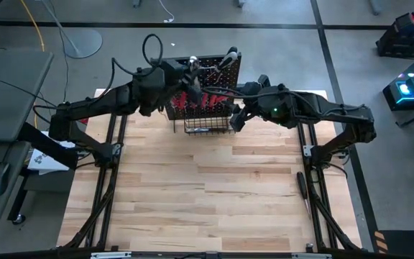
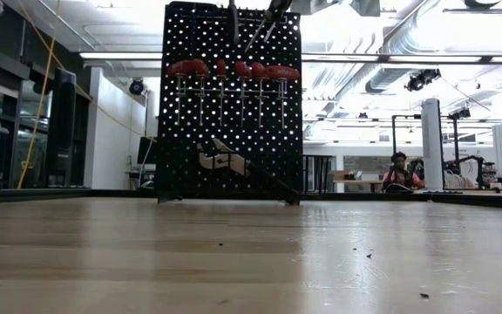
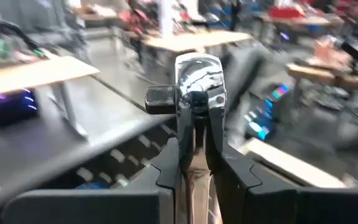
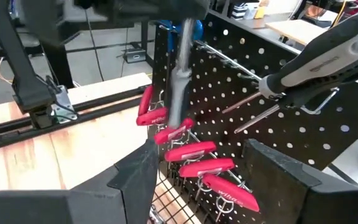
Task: Hang tools onto peg board
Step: Put the ratchet wrench into the black wire basket on the peg board
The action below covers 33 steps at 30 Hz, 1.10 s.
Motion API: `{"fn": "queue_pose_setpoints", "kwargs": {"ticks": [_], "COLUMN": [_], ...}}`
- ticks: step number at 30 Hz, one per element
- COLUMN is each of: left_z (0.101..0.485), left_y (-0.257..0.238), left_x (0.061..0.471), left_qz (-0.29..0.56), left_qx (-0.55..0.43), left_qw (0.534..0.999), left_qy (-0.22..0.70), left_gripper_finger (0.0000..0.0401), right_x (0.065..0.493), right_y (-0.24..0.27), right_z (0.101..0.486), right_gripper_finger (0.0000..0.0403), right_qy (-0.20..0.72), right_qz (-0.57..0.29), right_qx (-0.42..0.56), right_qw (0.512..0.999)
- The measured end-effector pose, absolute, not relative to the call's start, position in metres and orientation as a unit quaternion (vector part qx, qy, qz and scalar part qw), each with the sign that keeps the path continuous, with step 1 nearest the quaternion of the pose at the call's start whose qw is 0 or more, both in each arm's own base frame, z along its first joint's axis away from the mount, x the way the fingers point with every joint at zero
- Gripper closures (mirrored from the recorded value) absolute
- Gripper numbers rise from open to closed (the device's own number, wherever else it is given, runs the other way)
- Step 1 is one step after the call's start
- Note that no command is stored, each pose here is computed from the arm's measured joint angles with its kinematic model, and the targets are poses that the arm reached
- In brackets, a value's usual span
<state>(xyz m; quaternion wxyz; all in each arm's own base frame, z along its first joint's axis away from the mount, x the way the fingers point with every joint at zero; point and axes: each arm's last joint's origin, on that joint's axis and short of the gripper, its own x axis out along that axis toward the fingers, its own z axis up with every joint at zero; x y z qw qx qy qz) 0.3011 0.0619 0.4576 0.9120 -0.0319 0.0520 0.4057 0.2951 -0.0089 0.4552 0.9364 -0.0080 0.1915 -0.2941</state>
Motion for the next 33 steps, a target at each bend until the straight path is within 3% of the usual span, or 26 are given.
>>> {"fn": "queue_pose_setpoints", "kwargs": {"ticks": [8, 14, 18, 25, 33], "left_z": [0.454, 0.461, 0.450, 0.389, 0.325], "left_y": [0.066, 0.044, 0.013, -0.012, 0.012], "left_x": [0.312, 0.297, 0.283, 0.303, 0.364], "left_qz": [0.385, 0.228, 0.147, 0.115, 0.096], "left_qx": [-0.022, -0.059, -0.044, 0.046, 0.199], "left_qw": [0.922, 0.969, 0.974, 0.950, 0.904], "left_qy": [0.047, 0.073, 0.167, 0.287, 0.366], "left_gripper_finger": [0.0351, 0.0351, 0.0351, 0.0351, 0.0351], "right_x": [0.295, 0.295, 0.293, 0.282, 0.251], "right_y": [-0.009, -0.009, -0.009, -0.010, -0.011], "right_z": [0.455, 0.454, 0.452, 0.452, 0.472], "right_gripper_finger": [0.0178, 0.0178, 0.0178, 0.0178, 0.0178], "right_qy": [0.190, 0.196, 0.211, 0.232, 0.182], "right_qz": [-0.298, -0.298, -0.298, -0.309, -0.332], "right_qx": [-0.007, -0.010, -0.016, -0.028, 0.024], "right_qw": [0.935, 0.934, 0.931, 0.922, 0.925]}}
